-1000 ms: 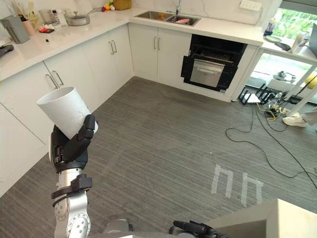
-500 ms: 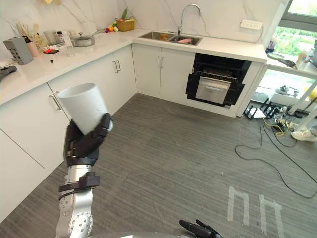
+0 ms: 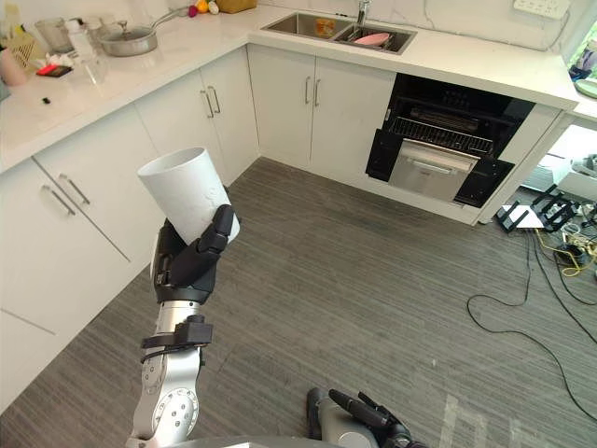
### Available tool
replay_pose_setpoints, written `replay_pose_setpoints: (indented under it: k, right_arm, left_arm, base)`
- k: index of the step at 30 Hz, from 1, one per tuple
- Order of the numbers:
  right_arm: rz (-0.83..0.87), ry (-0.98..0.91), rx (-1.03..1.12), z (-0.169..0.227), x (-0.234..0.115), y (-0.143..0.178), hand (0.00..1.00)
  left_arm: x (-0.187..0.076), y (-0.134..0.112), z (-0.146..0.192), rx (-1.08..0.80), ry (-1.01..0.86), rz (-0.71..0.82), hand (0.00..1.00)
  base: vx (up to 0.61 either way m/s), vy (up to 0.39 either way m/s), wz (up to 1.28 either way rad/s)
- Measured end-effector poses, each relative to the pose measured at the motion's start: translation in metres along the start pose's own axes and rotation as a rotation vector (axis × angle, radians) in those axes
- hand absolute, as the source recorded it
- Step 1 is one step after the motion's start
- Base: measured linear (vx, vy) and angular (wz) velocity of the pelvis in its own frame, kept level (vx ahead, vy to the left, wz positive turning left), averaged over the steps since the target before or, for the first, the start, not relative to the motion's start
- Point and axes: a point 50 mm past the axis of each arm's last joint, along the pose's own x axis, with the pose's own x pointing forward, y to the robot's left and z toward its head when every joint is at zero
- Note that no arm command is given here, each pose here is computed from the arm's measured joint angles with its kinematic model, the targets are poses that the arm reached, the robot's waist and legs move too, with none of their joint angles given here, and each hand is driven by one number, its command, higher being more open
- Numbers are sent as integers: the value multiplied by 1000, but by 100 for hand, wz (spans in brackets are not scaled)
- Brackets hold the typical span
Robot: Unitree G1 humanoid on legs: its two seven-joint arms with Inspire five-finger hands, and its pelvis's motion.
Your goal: Walk over to the sink, pick up the cup, carry it to the dishwasher, place the cup inside the dishwasher, then close the dishwasher door
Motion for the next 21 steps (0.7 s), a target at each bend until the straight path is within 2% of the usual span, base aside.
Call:
replay_pose_setpoints:
  k: [3, 6, 11, 14, 17, 19, 20, 21]
  right_arm:
    - [-16, 43, -43, -3, -1, 0, 100]
    - [-15, 74, -74, -8, -3, -2, 100]
    - [-3, 110, -42, -14, 3, -4, 100]
    - [-7, 105, -38, -18, 2, -12, 100]
    - [13, 64, 13, -21, 6, -4, 100]
    - [23, 40, 33, -17, 7, -2, 100]
    - [13, 8, 78, -7, 12, 3, 100]
    - [13, 8, 78, -7, 12, 3, 100]
  left_arm:
    - [-2, -2, 2, 18, -15, 2, 0]
    - [-13, 14, 4, 89, 1, 70, 0]
    - [-18, 35, -7, 82, 59, 87, 0]
    - [-17, 35, -5, 50, 50, 85, 0]
    - [-14, 35, -2, 67, 67, 46, 0]
    - [-15, 20, -10, 36, 106, -19, 0]
    - [-17, 22, -37, 93, 261, -92, 0]
    - [-17, 22, -37, 93, 261, -92, 0]
  base:
    - [304, -95, -100]
    - [318, 16, -117]
    - [358, 87, 10]
    - [417, 189, 3]
    - [401, 166, 2]
    - [298, 111, -7]
    - [119, 41, -4]
    - [0, 0, 0]
